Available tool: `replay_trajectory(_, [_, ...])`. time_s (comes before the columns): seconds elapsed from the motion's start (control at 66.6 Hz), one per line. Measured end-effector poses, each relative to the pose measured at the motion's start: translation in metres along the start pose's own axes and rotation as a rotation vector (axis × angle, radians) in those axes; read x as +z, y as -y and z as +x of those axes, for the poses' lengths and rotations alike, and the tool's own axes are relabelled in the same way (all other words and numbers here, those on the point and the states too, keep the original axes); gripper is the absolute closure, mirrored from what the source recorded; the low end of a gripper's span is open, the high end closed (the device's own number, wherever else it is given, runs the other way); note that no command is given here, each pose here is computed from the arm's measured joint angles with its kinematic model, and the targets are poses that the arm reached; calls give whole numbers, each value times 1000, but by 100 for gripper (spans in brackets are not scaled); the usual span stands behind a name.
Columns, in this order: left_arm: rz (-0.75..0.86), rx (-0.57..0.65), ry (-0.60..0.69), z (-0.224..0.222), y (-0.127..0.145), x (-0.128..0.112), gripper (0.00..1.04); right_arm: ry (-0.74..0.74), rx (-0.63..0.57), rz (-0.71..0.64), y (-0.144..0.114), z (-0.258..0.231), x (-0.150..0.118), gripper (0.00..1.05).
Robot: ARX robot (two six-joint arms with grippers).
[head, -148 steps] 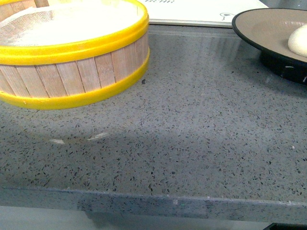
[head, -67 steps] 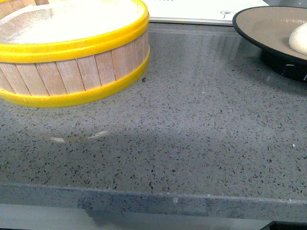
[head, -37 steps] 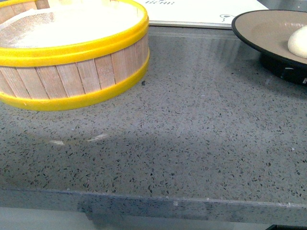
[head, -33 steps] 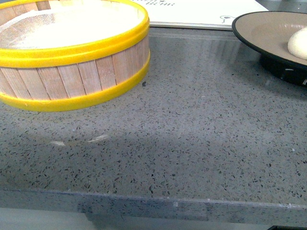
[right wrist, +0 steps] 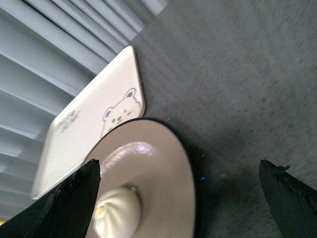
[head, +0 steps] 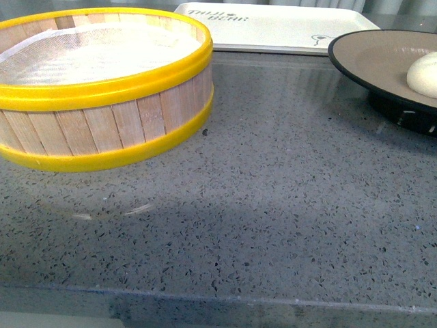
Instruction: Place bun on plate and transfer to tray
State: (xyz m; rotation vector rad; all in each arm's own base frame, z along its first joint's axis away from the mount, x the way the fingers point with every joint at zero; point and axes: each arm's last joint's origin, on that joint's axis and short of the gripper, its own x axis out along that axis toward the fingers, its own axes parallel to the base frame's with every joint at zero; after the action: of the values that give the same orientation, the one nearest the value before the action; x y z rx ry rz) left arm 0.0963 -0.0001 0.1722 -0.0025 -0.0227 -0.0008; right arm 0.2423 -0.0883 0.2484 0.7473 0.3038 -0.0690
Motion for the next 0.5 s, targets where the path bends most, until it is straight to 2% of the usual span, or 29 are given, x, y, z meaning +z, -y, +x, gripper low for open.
replay_trajectory(0.24, [0, 0, 0, 0, 0, 0, 7, -136, -4, 245, 4, 1, 1, 9])
replay_trajectory(0.495, [0, 0, 0, 0, 0, 0, 7, -175, -39, 307, 13, -5, 0, 9])
